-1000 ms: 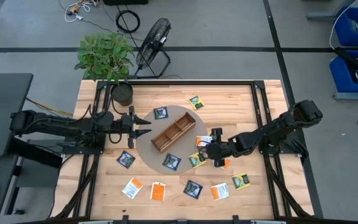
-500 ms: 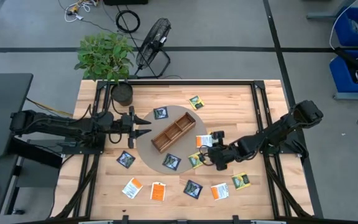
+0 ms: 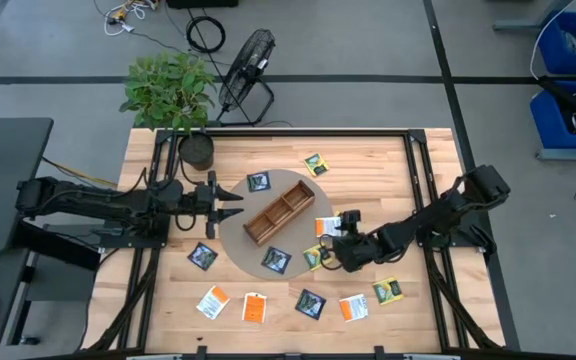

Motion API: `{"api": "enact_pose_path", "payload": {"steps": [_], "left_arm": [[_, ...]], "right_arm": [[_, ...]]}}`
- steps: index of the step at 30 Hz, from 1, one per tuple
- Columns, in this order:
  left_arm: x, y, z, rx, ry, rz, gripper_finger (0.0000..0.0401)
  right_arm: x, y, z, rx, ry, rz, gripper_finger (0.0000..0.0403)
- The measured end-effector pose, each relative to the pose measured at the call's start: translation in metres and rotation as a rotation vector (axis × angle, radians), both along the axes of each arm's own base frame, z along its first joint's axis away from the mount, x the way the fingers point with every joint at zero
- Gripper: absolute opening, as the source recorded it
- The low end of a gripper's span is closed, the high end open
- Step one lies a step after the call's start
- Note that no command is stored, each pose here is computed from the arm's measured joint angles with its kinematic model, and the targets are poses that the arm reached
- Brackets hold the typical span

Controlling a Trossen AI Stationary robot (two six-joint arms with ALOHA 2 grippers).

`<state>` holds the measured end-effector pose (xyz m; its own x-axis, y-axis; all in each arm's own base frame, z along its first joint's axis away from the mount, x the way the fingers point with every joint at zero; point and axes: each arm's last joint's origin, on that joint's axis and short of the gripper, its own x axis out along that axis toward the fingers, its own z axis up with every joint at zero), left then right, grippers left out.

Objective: Pick & Place Tea
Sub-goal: Put the orange tea bag into the right section of the wooden organizer

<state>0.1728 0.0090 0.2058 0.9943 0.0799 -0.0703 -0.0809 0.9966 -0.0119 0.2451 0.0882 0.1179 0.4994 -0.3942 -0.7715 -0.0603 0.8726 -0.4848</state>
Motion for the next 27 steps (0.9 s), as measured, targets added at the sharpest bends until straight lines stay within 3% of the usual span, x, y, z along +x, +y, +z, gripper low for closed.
{"api": "enact_pose_path", "payload": {"steps": [5, 10, 14, 19, 27], "left_arm": [[0.000, 0.000, 0.000, -0.001, 0.003, -0.005, 0.0161], [0.000, 0.000, -0.001, -0.001, 0.005, -0.005, 0.0161], [0.000, 0.000, -0.001, -0.002, 0.005, -0.005, 0.0161], [0.000, 0.000, -0.001, -0.002, 0.006, -0.005, 0.0161], [0.000, 0.000, -0.001, -0.005, 0.005, -0.005, 0.0161]], "right_arm": [[0.002, 0.000, -0.007, -0.060, -0.014, -0.024, 0.0231], [0.003, -0.003, -0.008, -0.056, -0.016, -0.050, 0.0184], [0.003, -0.006, -0.008, -0.040, -0.010, -0.065, 0.0123], [0.003, -0.010, -0.008, -0.041, 0.009, -0.069, 0.0018], [0.013, -0.005, 0.010, -0.059, 0.106, -0.041, 0.0005]]}}
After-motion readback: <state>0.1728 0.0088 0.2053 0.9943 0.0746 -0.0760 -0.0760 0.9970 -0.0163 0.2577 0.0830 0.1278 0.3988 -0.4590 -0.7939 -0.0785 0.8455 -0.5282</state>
